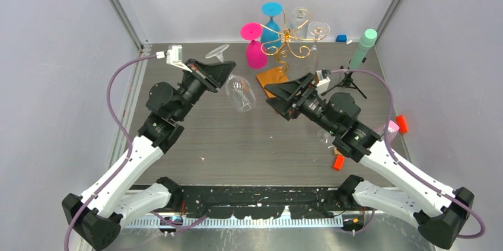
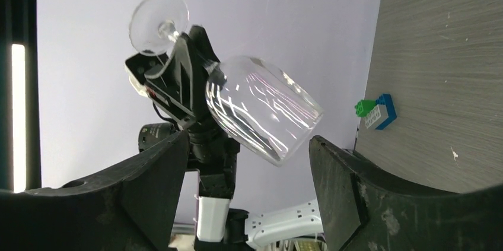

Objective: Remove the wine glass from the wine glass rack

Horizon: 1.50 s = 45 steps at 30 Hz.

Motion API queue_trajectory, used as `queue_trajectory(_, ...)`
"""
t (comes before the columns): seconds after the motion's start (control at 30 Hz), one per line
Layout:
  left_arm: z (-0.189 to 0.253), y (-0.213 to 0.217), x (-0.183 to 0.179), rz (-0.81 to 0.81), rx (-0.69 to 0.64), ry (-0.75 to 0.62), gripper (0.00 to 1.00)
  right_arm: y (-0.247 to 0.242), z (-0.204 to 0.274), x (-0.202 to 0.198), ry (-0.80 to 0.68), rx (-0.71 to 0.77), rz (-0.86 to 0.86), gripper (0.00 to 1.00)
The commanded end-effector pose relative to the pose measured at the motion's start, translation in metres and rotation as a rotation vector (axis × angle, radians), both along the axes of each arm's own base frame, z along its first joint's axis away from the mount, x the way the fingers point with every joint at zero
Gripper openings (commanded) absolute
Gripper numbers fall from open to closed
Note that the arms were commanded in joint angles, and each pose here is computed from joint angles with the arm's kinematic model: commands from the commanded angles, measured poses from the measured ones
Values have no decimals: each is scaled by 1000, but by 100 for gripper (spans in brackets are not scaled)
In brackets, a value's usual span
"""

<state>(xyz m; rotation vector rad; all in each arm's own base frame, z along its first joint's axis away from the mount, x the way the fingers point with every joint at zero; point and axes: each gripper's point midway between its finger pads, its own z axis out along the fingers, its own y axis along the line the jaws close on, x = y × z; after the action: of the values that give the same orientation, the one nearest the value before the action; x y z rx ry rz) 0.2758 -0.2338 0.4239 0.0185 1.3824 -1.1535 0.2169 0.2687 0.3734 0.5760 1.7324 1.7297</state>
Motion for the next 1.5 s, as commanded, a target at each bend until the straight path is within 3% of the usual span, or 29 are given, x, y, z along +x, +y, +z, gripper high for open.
queue_trajectory(0.0,35,36,0,118,-321,90,0,21,36,-20,-182,45,92,79)
queue_trajectory(0.17,41,56,-5,163,-428,106,0,35,44,-30,-241,55,116,79)
queue_trajectory(0.37,34,70,-3,209,-528,154,0,51,56,-37,-281,125,142,71)
queue_trajectory(0.77,41,78,-14,193,-580,160,0,67,69,-22,-314,182,106,52)
queue_trajectory(1.13,33,77,-11,195,-595,170,0,78,84,-21,-334,256,135,50)
queue_trajectory(1.37,28,81,-9,212,-612,159,0,78,82,-17,-314,273,120,26)
queue_trajectory(1.4,27,80,-9,211,-608,162,2,78,81,-17,-309,273,121,18)
queue_trajectory(1.47,24,80,-8,215,-604,173,12,79,80,-16,-304,272,122,10)
